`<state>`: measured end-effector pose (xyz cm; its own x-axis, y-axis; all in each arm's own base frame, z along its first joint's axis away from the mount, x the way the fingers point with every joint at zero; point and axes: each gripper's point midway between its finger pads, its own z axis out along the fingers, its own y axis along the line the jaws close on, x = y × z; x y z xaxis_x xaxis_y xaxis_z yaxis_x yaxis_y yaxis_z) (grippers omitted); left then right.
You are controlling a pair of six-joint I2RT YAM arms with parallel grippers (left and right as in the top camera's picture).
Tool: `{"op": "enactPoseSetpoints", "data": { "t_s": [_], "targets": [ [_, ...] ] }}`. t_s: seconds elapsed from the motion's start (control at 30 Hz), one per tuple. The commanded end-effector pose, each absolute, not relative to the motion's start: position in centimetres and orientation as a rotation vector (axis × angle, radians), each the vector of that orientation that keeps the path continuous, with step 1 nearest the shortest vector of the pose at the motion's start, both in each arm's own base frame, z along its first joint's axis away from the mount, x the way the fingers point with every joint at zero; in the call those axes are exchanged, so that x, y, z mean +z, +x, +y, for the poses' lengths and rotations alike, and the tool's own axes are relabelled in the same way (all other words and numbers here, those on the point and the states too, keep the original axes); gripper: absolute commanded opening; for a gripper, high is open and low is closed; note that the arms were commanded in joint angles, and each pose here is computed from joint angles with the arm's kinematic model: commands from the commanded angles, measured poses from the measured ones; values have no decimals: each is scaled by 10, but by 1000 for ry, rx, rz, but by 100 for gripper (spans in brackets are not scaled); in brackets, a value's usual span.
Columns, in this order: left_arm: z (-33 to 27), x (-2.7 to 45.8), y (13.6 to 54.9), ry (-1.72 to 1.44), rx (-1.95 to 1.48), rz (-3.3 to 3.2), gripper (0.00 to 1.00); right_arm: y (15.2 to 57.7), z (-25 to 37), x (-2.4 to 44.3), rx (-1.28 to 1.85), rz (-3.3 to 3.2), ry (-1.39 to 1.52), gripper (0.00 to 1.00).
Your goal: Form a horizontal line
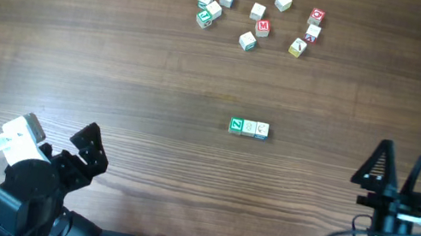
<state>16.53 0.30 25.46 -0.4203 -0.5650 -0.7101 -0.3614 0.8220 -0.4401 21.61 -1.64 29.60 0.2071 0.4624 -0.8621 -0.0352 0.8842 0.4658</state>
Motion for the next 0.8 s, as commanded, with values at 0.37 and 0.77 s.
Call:
{"op": "enactPoseSetpoints", "data": {
  "t_s": [0.37,0.77],
  "targets": [
    [6,256,165,-687,-255,2040,100,244,-13,207,338,1414,319,100],
    [6,256,165,-687,-255,2040,100,246,-18,176,302,1529,368,100]
  ]
}}
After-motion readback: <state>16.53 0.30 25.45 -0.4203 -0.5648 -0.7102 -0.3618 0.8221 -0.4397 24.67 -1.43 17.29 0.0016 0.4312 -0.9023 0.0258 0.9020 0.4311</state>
